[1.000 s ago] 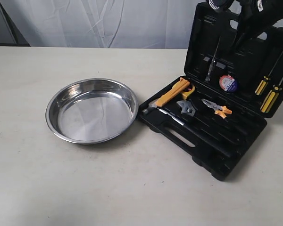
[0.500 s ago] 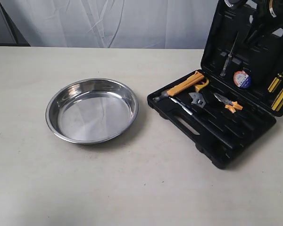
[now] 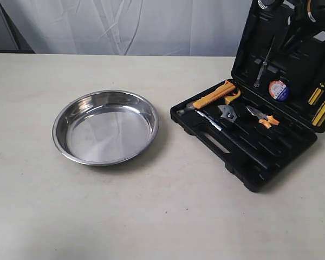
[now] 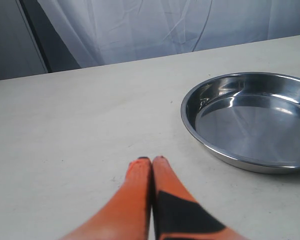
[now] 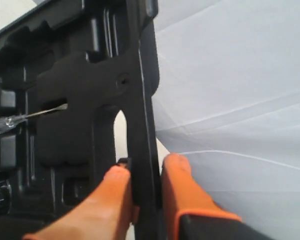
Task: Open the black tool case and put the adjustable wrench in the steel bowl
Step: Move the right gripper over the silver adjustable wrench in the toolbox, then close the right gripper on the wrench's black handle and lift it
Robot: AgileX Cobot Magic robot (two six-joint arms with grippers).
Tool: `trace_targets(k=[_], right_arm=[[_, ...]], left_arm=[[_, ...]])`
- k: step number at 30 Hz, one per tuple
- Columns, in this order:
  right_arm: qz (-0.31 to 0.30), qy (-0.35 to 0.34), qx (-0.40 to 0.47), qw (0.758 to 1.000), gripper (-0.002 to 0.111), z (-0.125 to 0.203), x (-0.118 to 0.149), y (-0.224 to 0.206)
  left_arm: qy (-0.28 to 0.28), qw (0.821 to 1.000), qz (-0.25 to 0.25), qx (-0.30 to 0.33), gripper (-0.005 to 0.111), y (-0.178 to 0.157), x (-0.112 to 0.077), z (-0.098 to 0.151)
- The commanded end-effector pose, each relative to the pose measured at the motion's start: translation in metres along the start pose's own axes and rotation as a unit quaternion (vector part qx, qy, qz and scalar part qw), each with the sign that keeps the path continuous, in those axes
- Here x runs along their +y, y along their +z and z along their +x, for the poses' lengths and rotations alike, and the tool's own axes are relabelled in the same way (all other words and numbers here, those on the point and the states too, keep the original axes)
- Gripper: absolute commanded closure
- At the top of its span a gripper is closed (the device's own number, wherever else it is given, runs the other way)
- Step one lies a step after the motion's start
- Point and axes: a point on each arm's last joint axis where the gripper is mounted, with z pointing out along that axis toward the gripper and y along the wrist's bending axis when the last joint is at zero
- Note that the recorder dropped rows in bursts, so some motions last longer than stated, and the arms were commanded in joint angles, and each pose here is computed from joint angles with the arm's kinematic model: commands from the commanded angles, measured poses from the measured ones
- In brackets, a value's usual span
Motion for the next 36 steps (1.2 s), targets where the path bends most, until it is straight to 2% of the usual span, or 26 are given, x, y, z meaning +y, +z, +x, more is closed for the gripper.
trace_targets(k=[1, 4, 7, 8, 10, 11, 15, 17, 19, 21, 25, 26, 30, 36], right_arm=[[0.013, -0.010, -0.004, 1.000, 0.064, 0.000, -0.005, 0.000], [0.024, -0.024, 0.002, 0.999, 0.064, 0.001, -0.007, 0.000], [0.044, 0.041, 0.002, 0.998, 0.064, 0.001, -0.011, -0.001], [0.039, 0.079, 0.005, 0.996, 0.064, 0.002, -0.010, -0.001], [0.004, 0.202, 0.032, 0.979, 0.064, 0.006, -0.004, -0.003], [-0.043, 0.265, 0.072, 0.961, 0.064, 0.010, 0.007, -0.004], [-0.191, 0.234, 0.131, 0.944, 0.077, 0.015, 0.043, -0.001], [-0.243, 0.224, 0.123, 0.936, 0.083, 0.012, 0.057, 0.005], [-0.269, 0.219, 0.124, 0.930, 0.083, 0.011, 0.069, 0.012], [-0.290, 0.218, 0.136, 0.922, 0.076, 0.013, 0.079, 0.019], [-0.310, 0.196, 0.168, 0.915, 0.055, 0.022, 0.099, 0.034], [-0.314, 0.197, 0.174, 0.912, 0.053, 0.023, 0.104, 0.038], [-0.339, 0.219, 0.191, 0.895, 0.053, 0.025, 0.118, 0.044], [-0.360, 0.173, 0.164, 0.902, 0.053, 0.011, 0.133, 0.037]], left_arm=[[-0.002, 1.000, 0.001, -0.006, 0.106, 0.000, 0.000, -0.001], [-0.002, 1.000, 0.001, -0.006, 0.106, 0.000, 0.000, -0.001], [-0.002, 1.000, 0.001, -0.006, 0.106, 0.000, 0.000, -0.001], [-0.002, 1.000, 0.001, -0.006, 0.106, 0.000, 0.000, -0.001], [-0.002, 1.000, 0.001, -0.006, 0.106, 0.000, 0.000, -0.001], [-0.002, 1.000, 0.001, -0.006, 0.106, 0.000, 0.000, -0.001], [-0.002, 1.000, 0.001, -0.006, 0.106, 0.000, 0.000, -0.001], [-0.002, 1.000, 0.001, -0.006, 0.106, 0.000, 0.000, -0.001], [-0.002, 1.000, 0.001, -0.006, 0.106, 0.000, 0.000, -0.001], [-0.002, 1.000, 0.001, -0.006, 0.106, 0.000, 0.000, -0.001], [-0.002, 1.000, 0.001, -0.006, 0.106, 0.000, 0.000, -0.001], [-0.002, 1.000, 0.001, -0.006, 0.106, 0.000, 0.000, -0.001], [-0.002, 1.000, 0.001, -0.006, 0.106, 0.000, 0.000, -0.001], [-0.002, 1.000, 0.000, -0.007, 0.106, 0.000, 0.000, -0.001]])
